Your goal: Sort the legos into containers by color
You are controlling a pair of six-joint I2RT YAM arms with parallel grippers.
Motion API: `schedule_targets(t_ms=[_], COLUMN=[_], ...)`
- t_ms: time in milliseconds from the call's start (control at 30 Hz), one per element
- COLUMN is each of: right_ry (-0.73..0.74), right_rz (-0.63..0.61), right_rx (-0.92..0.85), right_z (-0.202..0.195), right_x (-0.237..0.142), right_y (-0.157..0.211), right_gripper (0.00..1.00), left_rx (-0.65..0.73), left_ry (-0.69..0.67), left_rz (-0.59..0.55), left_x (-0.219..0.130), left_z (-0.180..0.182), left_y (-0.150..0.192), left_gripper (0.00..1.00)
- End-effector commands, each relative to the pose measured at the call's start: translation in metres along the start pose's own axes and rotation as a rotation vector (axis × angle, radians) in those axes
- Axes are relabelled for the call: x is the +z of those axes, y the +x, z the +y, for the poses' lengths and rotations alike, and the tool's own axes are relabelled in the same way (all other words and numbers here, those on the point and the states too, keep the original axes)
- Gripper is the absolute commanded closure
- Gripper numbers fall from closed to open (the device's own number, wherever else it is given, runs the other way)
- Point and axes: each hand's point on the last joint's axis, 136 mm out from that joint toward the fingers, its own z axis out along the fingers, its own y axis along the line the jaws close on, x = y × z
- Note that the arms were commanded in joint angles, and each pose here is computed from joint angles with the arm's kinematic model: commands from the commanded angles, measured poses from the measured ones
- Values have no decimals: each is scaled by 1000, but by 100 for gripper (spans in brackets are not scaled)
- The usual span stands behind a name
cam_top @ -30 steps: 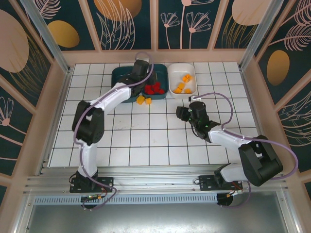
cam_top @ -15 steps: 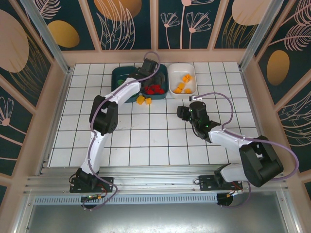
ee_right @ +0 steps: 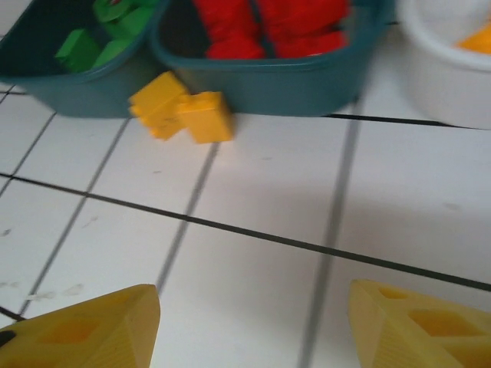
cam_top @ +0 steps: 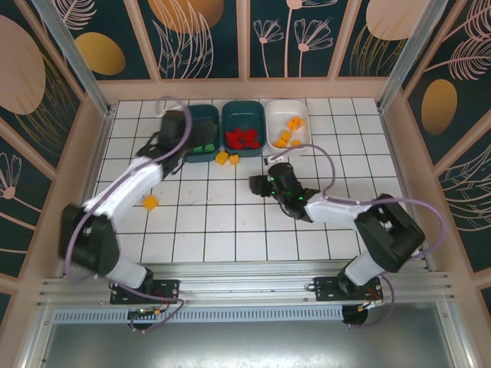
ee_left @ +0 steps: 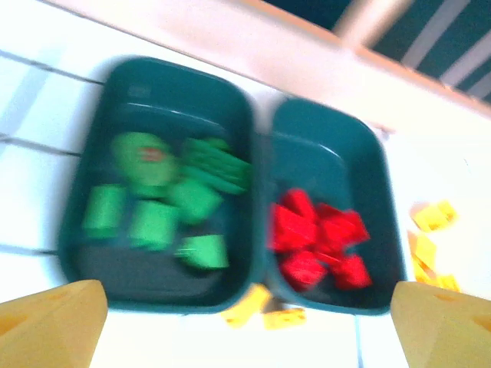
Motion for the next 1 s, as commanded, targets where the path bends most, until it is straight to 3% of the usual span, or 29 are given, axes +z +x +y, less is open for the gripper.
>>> schedule_targets(t_ms=[0,167,333,600,967], right_ry=[-4,-17,-35,-52,1], right_rz=[-43,-21,23,44,-9], right_rx=[-45,-76,-85,-59,-58], right_z=[24,28,25,7,-7], right_x=[14,18,10,-7,-20], right_y=[-22,-18,-2,15,4], right_gripper=[33,33,33,33,34], left_rx=[-165,-118,-333,-400,-375], left_ry=[-284,-467,-469,-542,-622], left_rz=[36,101,199,269,312], left_x=[-19,-50,-48,-31,-4], left_z=[101,164,188,199,239], left_y=[43,83,136,148,165], left_gripper=[1,2,1,2,25])
